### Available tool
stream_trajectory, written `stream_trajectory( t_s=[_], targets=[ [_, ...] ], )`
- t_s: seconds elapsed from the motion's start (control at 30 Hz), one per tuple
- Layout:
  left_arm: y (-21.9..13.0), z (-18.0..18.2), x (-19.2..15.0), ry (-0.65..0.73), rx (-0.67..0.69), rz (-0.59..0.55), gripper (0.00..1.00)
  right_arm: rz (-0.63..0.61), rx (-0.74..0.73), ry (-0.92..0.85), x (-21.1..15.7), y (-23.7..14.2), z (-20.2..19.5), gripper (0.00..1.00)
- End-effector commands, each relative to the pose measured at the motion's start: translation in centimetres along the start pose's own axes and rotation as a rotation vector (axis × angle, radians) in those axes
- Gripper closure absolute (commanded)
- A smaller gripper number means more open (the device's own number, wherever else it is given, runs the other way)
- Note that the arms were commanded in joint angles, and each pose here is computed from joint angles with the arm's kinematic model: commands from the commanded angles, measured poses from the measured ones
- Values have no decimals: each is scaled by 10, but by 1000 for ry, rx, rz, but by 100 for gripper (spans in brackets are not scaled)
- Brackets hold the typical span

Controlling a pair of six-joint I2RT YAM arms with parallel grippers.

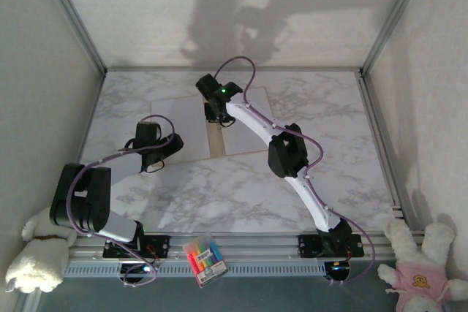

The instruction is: Put the files into the folder

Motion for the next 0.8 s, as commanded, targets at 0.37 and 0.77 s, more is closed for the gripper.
stream_trajectory(
  t_s=[0.37, 0.77],
  targets=[
    [3, 5, -4, 3, 12, 24, 18, 22, -11, 4, -1, 8, -6, 80],
    [4, 5, -4, 5, 18, 27, 18, 43, -18, -7, -8, 11, -7, 86]
  ],
)
Point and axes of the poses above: each hand's point on the last joint's axis, 136 mm out from that joint toward the fingers, its own y axis out along the fingers, its own z axis along the line the jaws close on, x = y × z, the point moved 1 cm from there along -y, back along the fingers, and after that the axes turned 1 degree about -y, right-handed, at the moved point
